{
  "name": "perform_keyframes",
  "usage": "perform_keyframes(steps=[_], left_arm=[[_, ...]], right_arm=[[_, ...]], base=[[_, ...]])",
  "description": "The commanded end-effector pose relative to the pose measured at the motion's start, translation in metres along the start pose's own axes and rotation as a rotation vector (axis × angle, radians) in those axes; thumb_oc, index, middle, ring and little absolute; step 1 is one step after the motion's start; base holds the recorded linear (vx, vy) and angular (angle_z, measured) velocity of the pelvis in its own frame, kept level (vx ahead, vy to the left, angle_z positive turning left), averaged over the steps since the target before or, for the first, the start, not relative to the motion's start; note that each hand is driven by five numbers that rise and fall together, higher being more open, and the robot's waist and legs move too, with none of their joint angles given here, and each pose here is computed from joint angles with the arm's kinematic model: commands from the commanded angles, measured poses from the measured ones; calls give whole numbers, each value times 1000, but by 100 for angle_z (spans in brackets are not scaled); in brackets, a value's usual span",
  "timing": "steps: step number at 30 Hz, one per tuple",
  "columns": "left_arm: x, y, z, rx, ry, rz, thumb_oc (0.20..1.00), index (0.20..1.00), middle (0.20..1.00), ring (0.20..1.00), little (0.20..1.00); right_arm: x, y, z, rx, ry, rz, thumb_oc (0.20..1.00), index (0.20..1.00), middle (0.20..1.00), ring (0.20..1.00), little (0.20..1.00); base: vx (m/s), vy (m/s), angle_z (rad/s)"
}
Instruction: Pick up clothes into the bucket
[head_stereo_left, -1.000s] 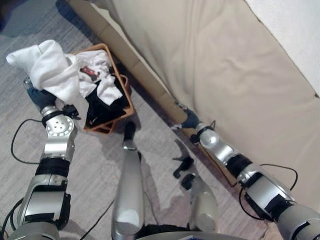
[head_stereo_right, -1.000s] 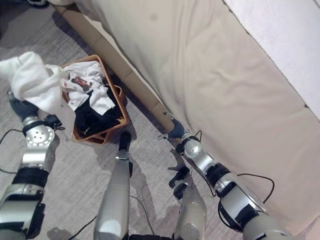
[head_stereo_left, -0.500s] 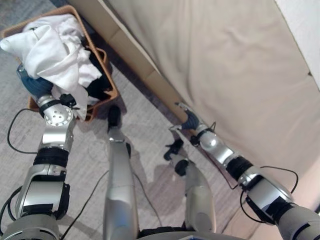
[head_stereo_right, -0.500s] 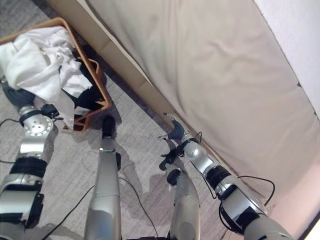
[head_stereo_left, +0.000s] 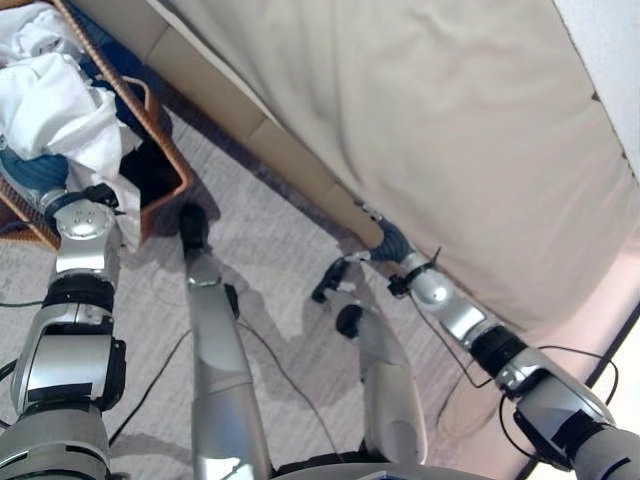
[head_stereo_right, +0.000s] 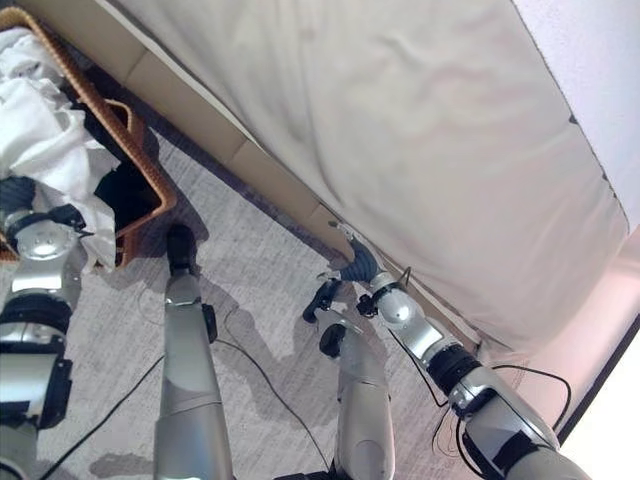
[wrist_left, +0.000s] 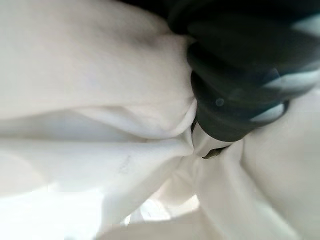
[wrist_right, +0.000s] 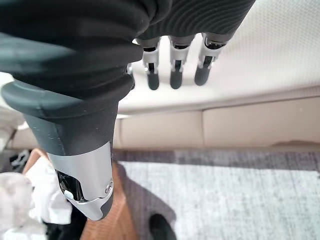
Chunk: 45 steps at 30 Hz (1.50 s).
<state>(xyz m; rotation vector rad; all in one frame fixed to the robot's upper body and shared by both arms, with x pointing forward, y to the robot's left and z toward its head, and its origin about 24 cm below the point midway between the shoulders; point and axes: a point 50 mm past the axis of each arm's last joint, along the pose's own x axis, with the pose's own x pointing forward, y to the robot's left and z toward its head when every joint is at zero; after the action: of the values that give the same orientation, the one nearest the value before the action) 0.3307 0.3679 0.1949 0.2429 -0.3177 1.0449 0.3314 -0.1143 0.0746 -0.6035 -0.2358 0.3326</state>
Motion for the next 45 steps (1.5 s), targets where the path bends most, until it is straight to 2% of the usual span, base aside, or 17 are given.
perform_keyframes(steps=[1,9,23,24,37,45], left_arm=[[27,20,39,-31,-112,75,200,200,200,200,200],[29,23,21,-98,53,140,200,200,200,200,200],[31,23,16,-190,140,120,200,200,200,200,200],[31,22,16,-176,140,106,1000,1000,1000,1000,1000],[26,18,8,-134,146,56,1000,1000,1000,1000,1000],[9,12,-13,-110,167,-27,1000,1000,1000,1000,1000]], right_arm=[[-3,-11,14,81,-89,-70,1000,1000,1000,1000,1000],[-4,-12,14,73,-91,-66,1000,1000,1000,1000,1000],[-10,-21,8,76,-69,-77,1000,1000,1000,1000,1000],[-9,-22,9,76,-70,-79,1000,1000,1000,1000,1000],[-11,-23,5,69,-53,-78,1000,1000,1000,1000,1000],[-10,-23,6,69,-48,-84,1000,1000,1000,1000,1000]], base=[[0,0,0],[0,0,0],[0,0,0],[0,0,0],[0,0,0],[0,0,0]])
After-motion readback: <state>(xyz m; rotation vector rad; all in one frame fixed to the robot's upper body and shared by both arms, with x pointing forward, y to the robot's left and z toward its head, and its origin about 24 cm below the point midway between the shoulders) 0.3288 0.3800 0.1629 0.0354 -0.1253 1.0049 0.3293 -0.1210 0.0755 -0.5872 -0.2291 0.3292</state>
